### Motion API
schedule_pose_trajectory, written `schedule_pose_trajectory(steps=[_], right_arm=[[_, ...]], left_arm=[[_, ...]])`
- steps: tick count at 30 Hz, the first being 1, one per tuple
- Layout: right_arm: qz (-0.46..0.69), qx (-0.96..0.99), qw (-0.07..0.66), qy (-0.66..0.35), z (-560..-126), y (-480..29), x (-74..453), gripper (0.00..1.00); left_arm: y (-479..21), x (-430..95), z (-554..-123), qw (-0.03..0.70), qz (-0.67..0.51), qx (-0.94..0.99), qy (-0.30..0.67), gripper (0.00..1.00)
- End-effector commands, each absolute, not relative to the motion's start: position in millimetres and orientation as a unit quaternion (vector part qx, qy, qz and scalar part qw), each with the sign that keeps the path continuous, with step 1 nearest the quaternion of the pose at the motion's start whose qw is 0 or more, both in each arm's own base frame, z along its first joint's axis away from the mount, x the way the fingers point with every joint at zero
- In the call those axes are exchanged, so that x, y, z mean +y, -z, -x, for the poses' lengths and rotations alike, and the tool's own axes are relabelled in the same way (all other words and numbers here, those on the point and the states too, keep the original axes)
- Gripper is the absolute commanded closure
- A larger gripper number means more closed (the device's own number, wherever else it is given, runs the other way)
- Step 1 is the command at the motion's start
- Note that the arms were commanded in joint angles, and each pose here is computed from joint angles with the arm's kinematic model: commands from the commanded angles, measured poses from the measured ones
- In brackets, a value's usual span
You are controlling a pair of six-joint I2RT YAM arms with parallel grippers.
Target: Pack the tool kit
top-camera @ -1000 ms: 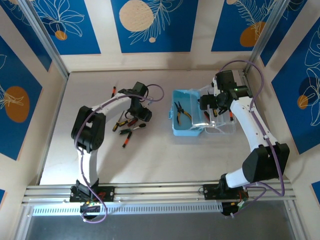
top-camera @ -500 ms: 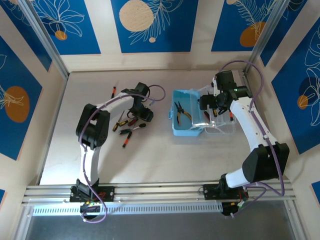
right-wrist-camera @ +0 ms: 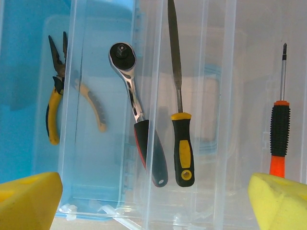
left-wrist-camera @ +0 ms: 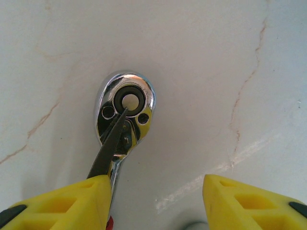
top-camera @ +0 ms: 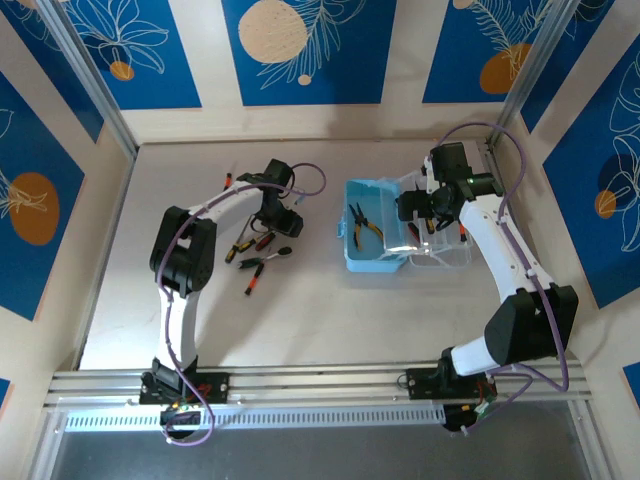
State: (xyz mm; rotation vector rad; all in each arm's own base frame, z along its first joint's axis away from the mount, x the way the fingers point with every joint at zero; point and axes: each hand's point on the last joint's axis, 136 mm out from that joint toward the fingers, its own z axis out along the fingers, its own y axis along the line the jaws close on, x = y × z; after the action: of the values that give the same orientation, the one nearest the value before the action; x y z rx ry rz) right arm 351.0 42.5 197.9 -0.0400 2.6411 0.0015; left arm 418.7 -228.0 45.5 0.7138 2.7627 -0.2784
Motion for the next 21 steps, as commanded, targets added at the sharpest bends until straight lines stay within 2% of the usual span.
schedule_pose_trajectory(steps=[1,21], right_arm=[[0.026,0.970,0.240,-0.011,-349.2,-191.9,48.8,0.01],[0.026,0.971,0.237,-0.013,-346.3,-189.5,49.1,0.01]], left_arm=[[-42.5,-228.4,-424.0,0.136,-0.252,0.953,0.101,0.47],[-29.5,-217.2,-431.5,0.128,-0.245,0.957,0.093,0.48]])
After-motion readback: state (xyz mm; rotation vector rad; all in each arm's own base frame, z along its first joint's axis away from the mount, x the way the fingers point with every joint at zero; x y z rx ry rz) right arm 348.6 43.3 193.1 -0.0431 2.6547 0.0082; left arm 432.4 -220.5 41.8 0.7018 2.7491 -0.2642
